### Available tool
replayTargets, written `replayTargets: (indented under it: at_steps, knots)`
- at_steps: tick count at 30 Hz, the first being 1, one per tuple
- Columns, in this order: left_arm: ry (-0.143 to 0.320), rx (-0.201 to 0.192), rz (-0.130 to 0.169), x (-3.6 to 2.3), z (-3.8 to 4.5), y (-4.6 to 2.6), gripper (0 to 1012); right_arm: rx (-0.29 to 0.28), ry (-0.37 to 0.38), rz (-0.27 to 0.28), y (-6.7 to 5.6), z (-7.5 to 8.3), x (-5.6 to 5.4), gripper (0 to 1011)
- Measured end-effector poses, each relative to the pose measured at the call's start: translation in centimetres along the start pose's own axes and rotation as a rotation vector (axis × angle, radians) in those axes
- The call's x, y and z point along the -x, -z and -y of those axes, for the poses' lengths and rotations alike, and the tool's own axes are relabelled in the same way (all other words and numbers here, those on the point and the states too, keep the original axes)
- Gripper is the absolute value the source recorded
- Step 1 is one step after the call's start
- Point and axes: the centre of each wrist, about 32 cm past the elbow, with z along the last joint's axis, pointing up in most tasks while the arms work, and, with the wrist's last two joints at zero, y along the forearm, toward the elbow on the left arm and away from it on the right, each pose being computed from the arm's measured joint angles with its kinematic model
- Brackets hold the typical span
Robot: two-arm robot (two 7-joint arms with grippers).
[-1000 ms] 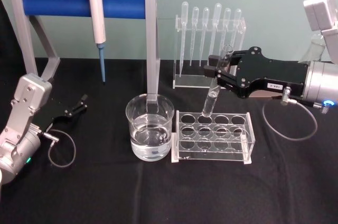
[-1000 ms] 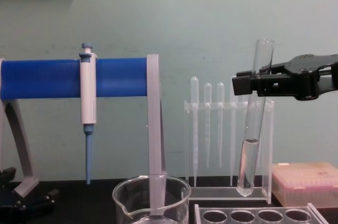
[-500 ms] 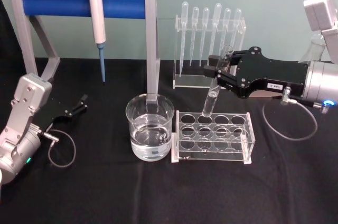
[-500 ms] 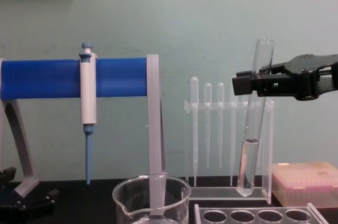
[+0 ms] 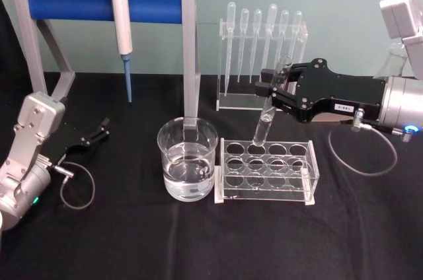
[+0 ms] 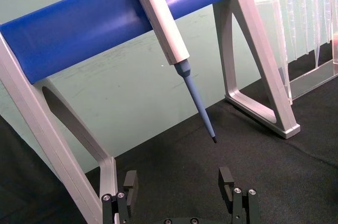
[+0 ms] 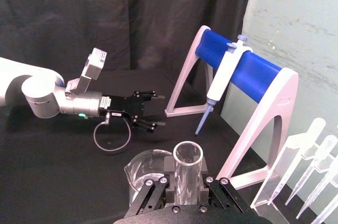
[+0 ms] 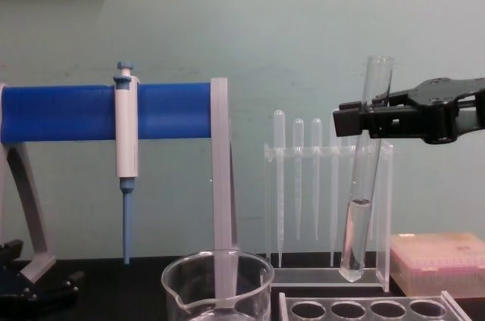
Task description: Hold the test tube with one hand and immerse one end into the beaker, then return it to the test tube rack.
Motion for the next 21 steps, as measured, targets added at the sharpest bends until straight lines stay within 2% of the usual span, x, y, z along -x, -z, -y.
replayTargets:
  at_steps: [21]
  knots:
    - [0.0,0.0,0.0,0.0,0.0,0.0,1000,-0.001,0.0,0.0,-0.01,0.0,0.0,224]
